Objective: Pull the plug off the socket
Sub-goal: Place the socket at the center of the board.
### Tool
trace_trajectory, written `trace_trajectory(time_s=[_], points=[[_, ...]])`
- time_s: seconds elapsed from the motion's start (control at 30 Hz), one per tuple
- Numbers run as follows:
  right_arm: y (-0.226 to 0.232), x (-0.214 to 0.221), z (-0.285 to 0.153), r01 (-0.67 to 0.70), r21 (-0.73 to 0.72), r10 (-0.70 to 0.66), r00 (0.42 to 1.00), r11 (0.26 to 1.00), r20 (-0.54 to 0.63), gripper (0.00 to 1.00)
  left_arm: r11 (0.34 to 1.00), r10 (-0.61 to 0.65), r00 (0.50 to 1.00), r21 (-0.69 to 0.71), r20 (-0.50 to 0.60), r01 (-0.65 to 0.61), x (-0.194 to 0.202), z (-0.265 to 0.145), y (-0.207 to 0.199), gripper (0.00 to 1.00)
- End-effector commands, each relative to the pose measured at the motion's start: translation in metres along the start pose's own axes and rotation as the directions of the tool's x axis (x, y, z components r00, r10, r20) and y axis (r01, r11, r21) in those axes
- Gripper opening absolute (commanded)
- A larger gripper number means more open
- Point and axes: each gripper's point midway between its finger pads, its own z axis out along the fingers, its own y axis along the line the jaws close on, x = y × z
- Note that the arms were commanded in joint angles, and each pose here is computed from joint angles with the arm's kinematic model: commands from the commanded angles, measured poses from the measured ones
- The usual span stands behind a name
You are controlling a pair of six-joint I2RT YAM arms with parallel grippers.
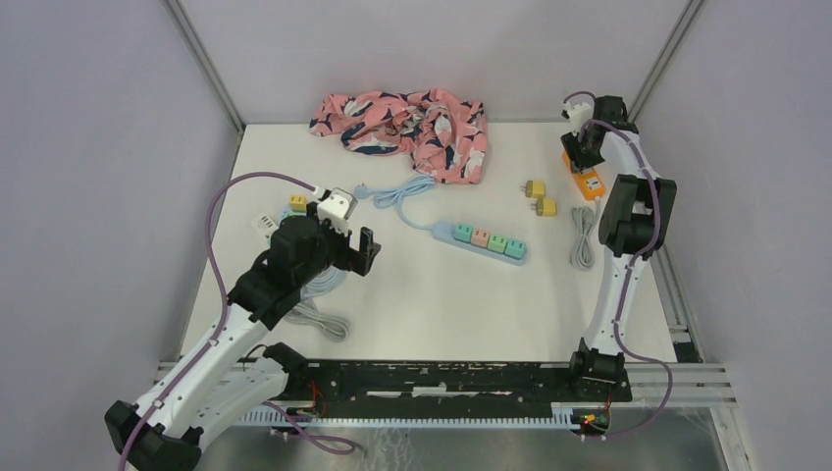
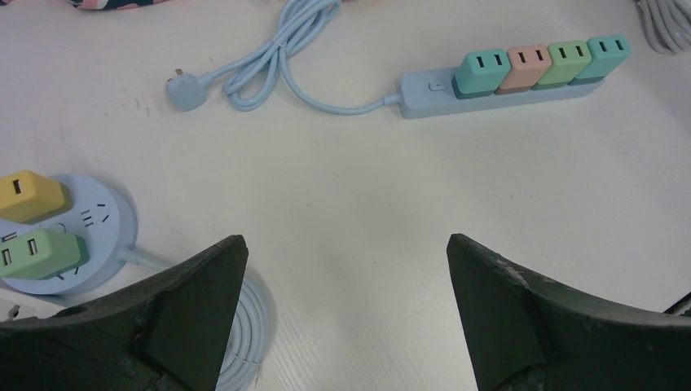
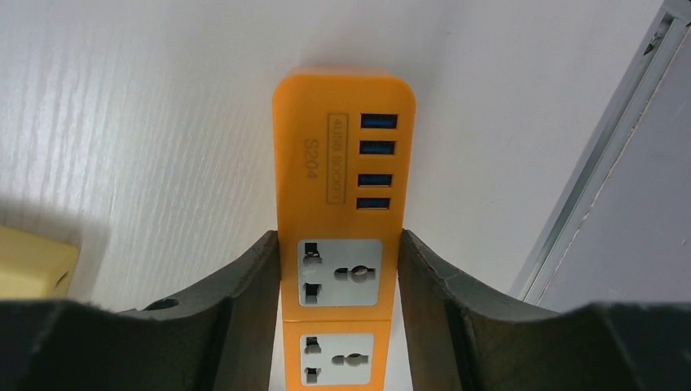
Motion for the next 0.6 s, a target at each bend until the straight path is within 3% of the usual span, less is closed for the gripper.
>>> trace_trajectory(time_s=[0.0, 0.07, 0.2, 0.37, 0.57], points=[[-0.020, -0.026, -0.006, -0.037, 0.081, 0.033, 0.998, 0.996, 0.052, 0.60, 1.000, 0.014, 0.999, 0.006, 0.049, -0.015, -0.012, 0.001, 0.001, 0.99], [-0.019, -0.028, -0.006, -0.043, 0.077, 0.038, 0.998, 0.996, 0.056, 0.71, 1.000, 0.014, 0.999, 0.004, 0.047, -0.015, -0.011, 0.001, 0.001, 0.99], [-0.022, -0.041, -0.027, -0.052, 0.078, 0.044, 0.994, 0.996, 0.100, 0.80, 1.000, 0.014, 0.999, 0.004, 0.048, -0.014, -0.012, 0.002, 0.001, 0.99], [-0.009, -0.068, -0.084, -0.050, 0.004, 0.048, 0.977, 0.999, 0.208, 0.84, 1.000, 0.014, 0.999, 0.010, 0.053, -0.015, -0.013, 0.001, 0.000, 0.99], [0.065, -0.087, -0.183, 0.005, -0.305, 0.118, 0.915, 0.952, 0.386, 0.81, 1.000, 0.011, 0.998, 0.017, 0.060, -0.012, -0.015, 0.000, -0.001, 0.99]])
